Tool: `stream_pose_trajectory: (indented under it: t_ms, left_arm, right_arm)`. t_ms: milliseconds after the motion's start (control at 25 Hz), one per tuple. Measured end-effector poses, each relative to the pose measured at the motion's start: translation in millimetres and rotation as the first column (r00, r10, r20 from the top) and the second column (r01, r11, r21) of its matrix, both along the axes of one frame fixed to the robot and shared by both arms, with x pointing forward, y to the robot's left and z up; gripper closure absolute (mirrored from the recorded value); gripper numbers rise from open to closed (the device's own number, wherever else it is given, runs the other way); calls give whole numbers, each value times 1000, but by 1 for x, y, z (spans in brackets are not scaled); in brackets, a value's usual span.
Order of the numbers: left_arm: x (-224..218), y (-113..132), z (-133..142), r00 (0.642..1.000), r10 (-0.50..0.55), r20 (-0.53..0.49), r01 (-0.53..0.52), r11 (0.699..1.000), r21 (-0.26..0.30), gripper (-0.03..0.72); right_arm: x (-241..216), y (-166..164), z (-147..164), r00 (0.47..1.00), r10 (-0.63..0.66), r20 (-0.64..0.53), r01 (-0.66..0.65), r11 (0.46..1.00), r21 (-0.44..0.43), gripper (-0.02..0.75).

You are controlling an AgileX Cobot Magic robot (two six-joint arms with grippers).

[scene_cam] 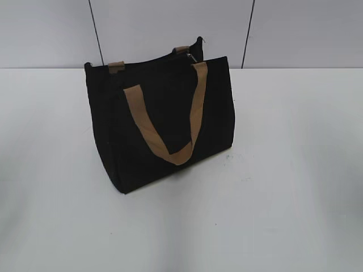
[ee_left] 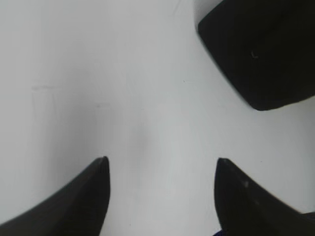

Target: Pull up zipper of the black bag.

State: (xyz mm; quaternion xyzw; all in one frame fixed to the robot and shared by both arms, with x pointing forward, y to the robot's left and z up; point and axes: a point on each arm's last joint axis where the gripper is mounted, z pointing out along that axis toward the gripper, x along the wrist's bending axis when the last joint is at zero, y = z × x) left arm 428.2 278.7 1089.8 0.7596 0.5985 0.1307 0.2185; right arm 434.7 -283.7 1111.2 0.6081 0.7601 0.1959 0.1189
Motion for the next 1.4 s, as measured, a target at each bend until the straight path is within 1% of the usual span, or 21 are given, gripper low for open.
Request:
stream_pose_trajectory:
  t_ms: [40,160,240,280,360,600,800,920,1080,1200,1320,1400]
  left_arm:
    - [-8,0,-2,1000,1,9,-1,1000,0,204]
    - [-37,2,-3,997,4,78,-4,1000,-6,207]
    - [-55,2,-5,992,8,125,-5,1000,-21,207]
    - [-68,2,-5,987,9,160,-4,1000,-28,207]
    - [-82,2,-12,983,12,186,-4,999,-43,207]
    - [-118,0,-23,966,12,259,12,996,-88,208]
    - [-140,0,-32,962,-4,272,28,996,-87,208]
    - [-149,0,-32,949,-5,314,34,996,-87,208]
    - [-165,1,-29,915,-4,403,43,995,-87,209]
    - [-180,2,-28,877,-2,481,50,995,-88,219]
    - [-195,2,-28,828,0,560,58,995,-87,232]
    - [-201,3,-28,809,0,588,62,994,-86,236]
  right_arm:
    - [-11,1,-4,1000,-2,11,2,1000,9,249]
    - [-47,2,-17,999,-7,49,5,999,35,249]
    - [-69,3,-29,998,-7,60,5,999,43,249]
    - [-82,3,-32,996,-7,88,3,999,44,249]
    - [-95,3,-42,995,-8,102,4,999,48,249]
    - [-125,3,-64,989,-10,148,3,999,50,250]
    - [-140,3,-73,982,-8,189,-1,999,50,250]
    - [-148,3,-71,970,-8,242,-4,999,51,250]
    - [-161,3,-67,945,-8,328,-9,999,52,250]
    - [-172,3,-65,916,-9,401,-14,999,52,250]
    - [-185,3,-63,879,-9,477,-18,999,51,251]
    - [-193,3,-63,852,-9,524,-21,998,51,251]
